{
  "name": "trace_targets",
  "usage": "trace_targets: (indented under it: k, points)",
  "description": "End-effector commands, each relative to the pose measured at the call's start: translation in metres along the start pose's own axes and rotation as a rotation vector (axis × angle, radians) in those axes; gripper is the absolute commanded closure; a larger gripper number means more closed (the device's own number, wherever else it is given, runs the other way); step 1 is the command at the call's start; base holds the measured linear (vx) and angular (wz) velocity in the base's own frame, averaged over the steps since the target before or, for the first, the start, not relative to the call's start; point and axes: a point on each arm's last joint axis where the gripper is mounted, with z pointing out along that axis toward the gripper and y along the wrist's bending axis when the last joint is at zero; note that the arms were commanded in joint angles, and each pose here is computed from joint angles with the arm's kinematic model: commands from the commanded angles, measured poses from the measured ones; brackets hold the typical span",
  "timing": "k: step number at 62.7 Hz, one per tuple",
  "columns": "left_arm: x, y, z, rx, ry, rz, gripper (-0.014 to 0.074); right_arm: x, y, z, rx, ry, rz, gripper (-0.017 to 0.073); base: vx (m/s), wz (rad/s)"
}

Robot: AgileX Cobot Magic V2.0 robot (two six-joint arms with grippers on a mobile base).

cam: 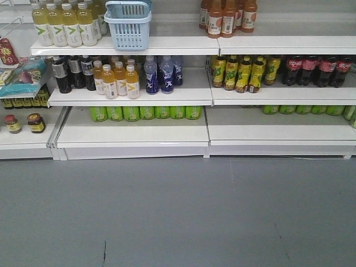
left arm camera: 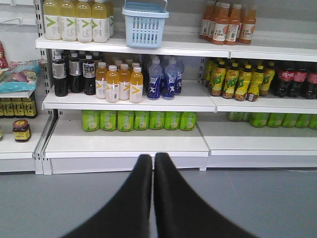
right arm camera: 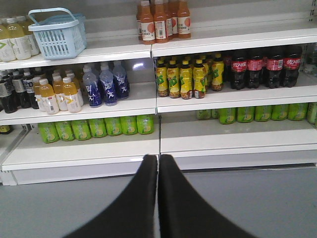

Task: Place coke in basket with both arms
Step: 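Drive the base toward the shelf holding the light-blue basket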

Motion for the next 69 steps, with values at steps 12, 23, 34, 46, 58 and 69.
trace_targets:
  k: [12,23,34,46,58,69]
  points:
    - [-0.0083,-0.0012,-0.0018,0.016,-0.098,-0.016,0.06,-0.0033,0.0019,-0.0007,-0.025,-0.072,-0.02,0.0564,0.0,0.0]
    - [-0.0083,-0.0012,-0.0018,0.016,-0.098,-0.016,0.06,-0.0033,0.0019,-0.0007,-0.025,-0.072,-0.02,0.0564,0.01,0.01]
    - [-0.0083,-0.0012,-0.0018,0.016,-0.098,-0.016,0.06,-0.0033,0.0019,-0.0007,-0.025,-0.072,-0.02,0.0564,0.05,0.02]
    - [-0.0083,-0.0012,-0.0018,0.016,-0.098,-0.016,0.06,-0.0033,0.0019,-0.0007,-0.025,-0.072,-0.02,0.0564,0.08,0.01]
    - [-0.0083,-0.0012,-0.0018,0.016,-0.098,-0.016,0.06,-0.0033,0.0019,-0.0007,-0.025,-0.072,-0.02,0.0564,0.1,0.0]
    - [-0.0083,-0.0012,-0.0018,0.016,-0.098,-0.016,0.06,-0.0033,0.0019,-0.0007,-0.025,-0.072,-0.02,0.0564,0.1,0.08]
